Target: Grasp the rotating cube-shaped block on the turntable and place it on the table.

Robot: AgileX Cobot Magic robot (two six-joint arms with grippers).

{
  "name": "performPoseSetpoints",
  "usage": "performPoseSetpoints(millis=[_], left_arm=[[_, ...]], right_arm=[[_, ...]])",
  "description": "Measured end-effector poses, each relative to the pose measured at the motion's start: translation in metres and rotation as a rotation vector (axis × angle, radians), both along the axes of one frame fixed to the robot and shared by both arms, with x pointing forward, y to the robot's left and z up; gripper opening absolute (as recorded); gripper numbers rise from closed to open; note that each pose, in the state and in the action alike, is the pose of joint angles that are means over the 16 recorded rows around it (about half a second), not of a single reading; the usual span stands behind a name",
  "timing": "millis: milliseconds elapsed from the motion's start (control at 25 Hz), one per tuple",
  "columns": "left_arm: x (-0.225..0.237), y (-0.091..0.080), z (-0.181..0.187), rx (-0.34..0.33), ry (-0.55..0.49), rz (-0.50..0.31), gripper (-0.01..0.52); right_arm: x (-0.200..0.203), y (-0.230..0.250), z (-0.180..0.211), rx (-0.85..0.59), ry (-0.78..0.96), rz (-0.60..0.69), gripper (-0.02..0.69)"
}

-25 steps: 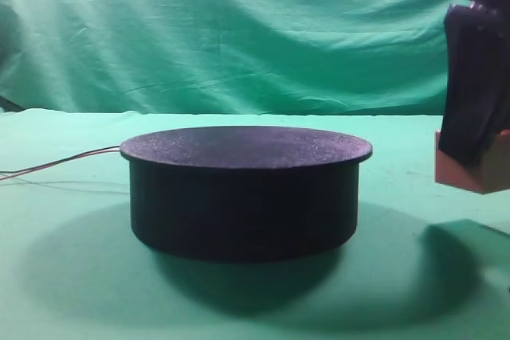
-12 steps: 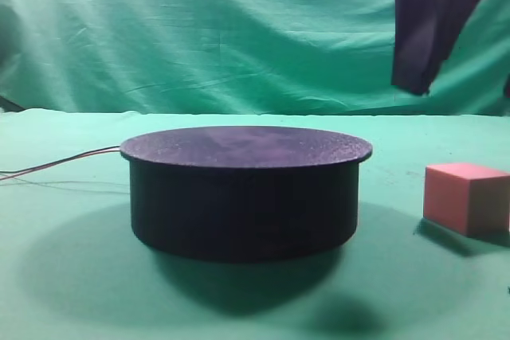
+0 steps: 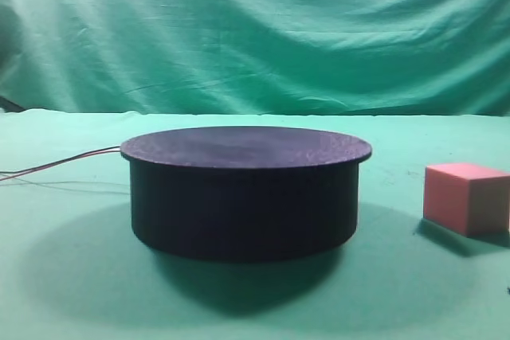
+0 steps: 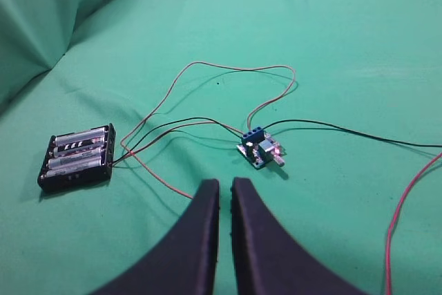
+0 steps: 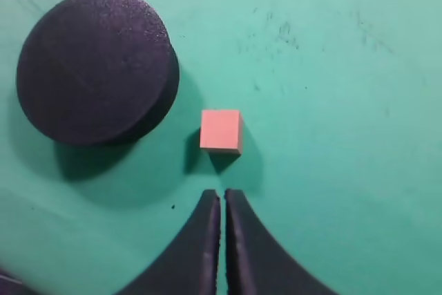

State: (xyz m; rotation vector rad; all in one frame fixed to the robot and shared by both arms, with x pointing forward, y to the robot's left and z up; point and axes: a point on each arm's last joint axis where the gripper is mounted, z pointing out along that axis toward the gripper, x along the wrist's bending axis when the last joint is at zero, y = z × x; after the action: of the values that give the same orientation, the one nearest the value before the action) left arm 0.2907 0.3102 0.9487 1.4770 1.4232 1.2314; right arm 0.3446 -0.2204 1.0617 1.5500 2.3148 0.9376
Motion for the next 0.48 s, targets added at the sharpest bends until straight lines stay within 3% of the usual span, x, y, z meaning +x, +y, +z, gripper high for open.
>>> performPoseSetpoints(millis=[280, 480], left_arm=[[0.000, 0.000, 0.000, 0.000, 0.000, 0.000, 0.000], [0.000, 0.000, 0.000, 0.000, 0.000, 0.000, 0.000]], right_arm=[[-0.002, -0.006, 0.001, 0.012, -0.166, 0.047, 0.000], [-0.006, -0.021, -0.010, 0.006, -0.319, 0.014, 0.000]])
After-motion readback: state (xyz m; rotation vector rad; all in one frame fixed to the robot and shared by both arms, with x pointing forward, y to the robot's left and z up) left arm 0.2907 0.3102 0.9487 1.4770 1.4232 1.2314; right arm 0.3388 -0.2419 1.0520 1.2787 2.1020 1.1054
